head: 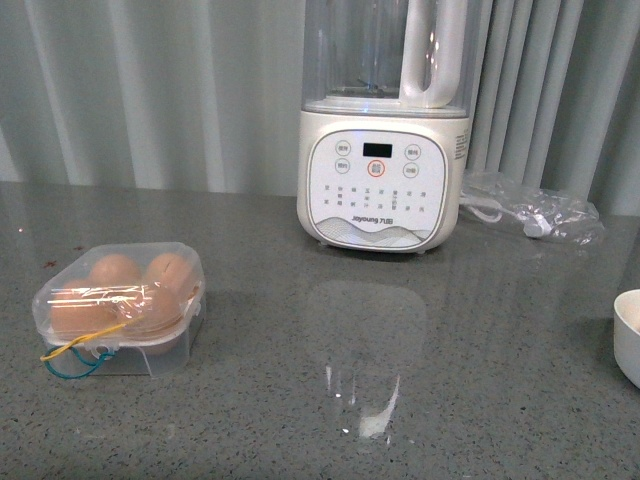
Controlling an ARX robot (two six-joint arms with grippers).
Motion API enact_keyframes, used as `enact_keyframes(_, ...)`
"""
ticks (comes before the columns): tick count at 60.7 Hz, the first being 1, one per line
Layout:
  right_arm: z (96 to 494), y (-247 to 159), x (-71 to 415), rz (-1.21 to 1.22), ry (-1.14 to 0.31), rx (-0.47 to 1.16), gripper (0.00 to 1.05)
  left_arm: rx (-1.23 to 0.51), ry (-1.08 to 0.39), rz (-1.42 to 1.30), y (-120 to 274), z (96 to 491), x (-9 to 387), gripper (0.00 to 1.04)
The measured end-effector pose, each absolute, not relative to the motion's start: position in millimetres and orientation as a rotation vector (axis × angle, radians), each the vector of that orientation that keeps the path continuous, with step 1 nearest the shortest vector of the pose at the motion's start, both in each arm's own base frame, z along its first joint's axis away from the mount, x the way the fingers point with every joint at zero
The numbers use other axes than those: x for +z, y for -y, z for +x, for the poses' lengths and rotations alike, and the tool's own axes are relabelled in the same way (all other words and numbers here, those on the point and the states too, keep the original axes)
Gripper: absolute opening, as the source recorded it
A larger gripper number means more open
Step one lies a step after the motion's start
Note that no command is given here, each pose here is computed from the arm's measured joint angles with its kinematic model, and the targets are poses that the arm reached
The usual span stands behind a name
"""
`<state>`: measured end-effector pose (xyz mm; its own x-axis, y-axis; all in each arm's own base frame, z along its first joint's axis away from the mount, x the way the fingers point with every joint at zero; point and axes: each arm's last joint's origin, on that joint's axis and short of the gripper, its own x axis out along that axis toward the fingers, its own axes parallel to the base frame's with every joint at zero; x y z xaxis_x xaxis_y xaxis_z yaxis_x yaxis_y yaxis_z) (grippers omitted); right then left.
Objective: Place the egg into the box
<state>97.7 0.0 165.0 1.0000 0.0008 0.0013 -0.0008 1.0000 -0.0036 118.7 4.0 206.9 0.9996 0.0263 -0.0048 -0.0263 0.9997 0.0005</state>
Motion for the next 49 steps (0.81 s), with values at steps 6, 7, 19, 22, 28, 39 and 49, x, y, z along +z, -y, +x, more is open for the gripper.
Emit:
enact_keyframes(6,98,0,165,-0.004,0.001,0.002,0.98,-0.005,-0.005,0.001,0,116,200,0.04)
enact_keyframes(7,98,0,165,-0.004,0.001,0.002,0.98,-0.006,-0.004,0.001,0,116,198,0.04)
enact_keyframes(19,98,0,165,-0.004,0.001,0.001,0.98,0.0,0.002,0.001,0,112,189,0.04)
enact_keyframes(22,98,0,165,-0.004,0.001,0.001,0.98,0.0,0.001,0.001,0,111,187,0.04)
enact_keyframes(28,98,0,165,-0.003,0.002,0.001,0.98,0.0,0.0,0.001,0,110,183,0.04)
enact_keyframes(39,98,0,165,-0.004,0.001,0.001,0.98,0.0,-0.027,0.0,0,100,173,0.04)
enact_keyframes(49,98,0,165,-0.004,0.001,0.001,0.98,0.001,0.012,-0.001,0,97,172,0.04)
